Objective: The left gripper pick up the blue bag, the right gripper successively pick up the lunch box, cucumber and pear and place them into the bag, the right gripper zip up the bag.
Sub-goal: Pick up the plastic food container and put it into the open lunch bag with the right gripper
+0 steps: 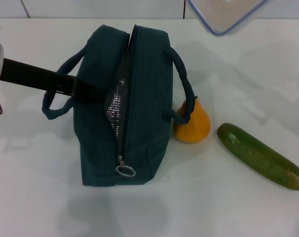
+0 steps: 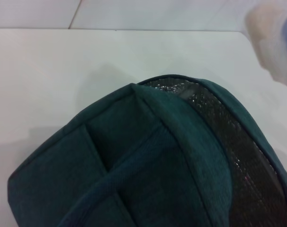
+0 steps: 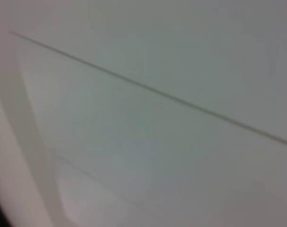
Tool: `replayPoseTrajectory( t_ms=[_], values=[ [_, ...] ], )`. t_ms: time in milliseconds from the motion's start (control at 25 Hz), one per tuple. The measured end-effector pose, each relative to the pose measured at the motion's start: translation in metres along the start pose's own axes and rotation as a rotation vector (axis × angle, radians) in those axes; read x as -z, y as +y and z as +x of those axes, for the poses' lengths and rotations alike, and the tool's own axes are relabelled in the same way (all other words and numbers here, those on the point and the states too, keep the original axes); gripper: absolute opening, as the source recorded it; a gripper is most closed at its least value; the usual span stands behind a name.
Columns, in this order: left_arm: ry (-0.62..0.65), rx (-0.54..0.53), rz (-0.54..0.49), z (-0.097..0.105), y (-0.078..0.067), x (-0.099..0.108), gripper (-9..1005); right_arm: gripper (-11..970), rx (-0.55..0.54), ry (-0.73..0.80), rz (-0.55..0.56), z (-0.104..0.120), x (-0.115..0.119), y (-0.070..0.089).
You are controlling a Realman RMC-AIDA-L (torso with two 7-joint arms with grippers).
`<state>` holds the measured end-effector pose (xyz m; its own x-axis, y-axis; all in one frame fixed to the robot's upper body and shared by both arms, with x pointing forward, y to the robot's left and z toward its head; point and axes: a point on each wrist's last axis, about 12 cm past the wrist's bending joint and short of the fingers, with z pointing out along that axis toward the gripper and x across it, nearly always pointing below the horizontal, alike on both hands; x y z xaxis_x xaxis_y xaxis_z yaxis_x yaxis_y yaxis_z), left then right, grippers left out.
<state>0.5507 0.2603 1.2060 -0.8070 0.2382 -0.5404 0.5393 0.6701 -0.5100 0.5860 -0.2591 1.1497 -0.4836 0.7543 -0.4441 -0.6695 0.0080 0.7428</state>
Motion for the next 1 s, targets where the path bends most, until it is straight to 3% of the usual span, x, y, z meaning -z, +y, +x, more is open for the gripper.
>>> replayPoseTrajectory(
  t_ms=[440,1000],
  values=[
    [-0.007,-0.006,0.008,-0.001,0.001,-0.004,36,94,-0.078,0.071,-0.105,0.012,-0.063,0.005],
    [-0.010,-0.016,0.024,-0.002,0.003,-0.010,36,93,-0.097,0.174,-0.056,0.039,-0.109,-0.002]
  ],
)
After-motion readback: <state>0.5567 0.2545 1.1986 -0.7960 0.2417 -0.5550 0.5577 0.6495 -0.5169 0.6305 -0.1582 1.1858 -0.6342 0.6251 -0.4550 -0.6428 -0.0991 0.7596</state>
